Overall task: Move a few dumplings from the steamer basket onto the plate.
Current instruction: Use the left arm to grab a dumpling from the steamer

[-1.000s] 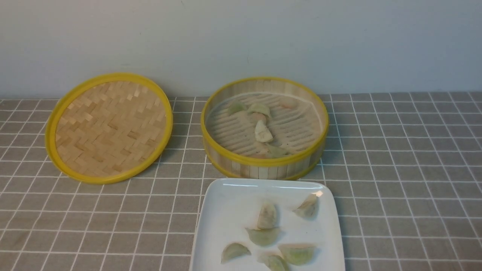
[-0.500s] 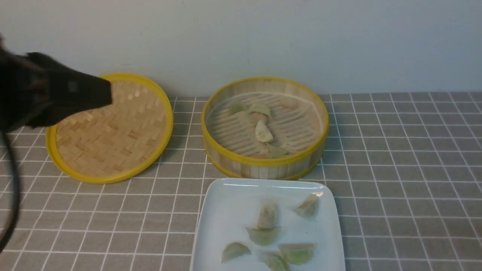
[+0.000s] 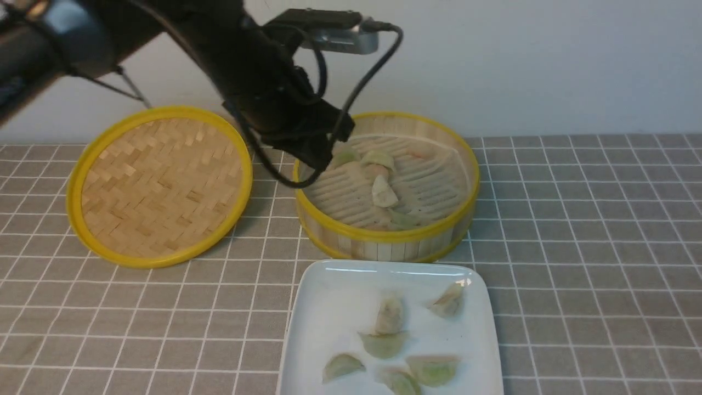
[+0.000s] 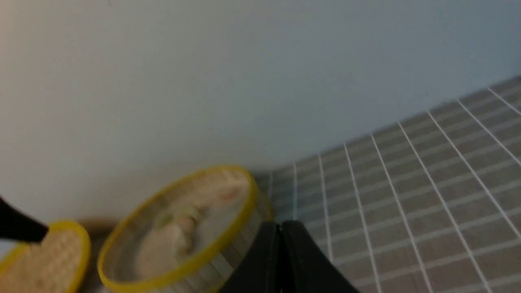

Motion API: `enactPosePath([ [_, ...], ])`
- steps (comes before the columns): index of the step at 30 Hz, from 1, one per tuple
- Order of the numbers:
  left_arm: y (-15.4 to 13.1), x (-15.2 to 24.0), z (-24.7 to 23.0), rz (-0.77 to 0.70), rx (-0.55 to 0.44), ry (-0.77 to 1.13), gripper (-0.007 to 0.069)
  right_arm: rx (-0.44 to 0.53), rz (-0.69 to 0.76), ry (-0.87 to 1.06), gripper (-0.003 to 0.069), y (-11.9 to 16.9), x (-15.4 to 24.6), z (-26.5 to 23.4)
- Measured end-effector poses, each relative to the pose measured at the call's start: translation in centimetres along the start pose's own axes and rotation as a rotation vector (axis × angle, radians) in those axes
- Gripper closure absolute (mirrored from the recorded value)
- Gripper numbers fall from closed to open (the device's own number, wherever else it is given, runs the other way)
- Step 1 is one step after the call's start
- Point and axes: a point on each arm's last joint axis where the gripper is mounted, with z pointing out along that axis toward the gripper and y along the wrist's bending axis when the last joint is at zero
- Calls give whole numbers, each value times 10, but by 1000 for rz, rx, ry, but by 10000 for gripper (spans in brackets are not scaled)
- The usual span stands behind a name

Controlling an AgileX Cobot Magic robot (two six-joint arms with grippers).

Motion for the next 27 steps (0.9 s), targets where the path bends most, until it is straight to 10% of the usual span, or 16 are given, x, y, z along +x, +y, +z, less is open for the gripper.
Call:
enactPosePath([
  [6,4,-46,63,38,-6,-36,630,195,-189,403,673,26,-55,10],
  [19,-2,-65,117,-13,-85,-76,618,226,-265,553,673,35,-71,15],
  [27,7,-58,139,-8,-133,-30,359,213,-252,559,672,36,-70,15],
])
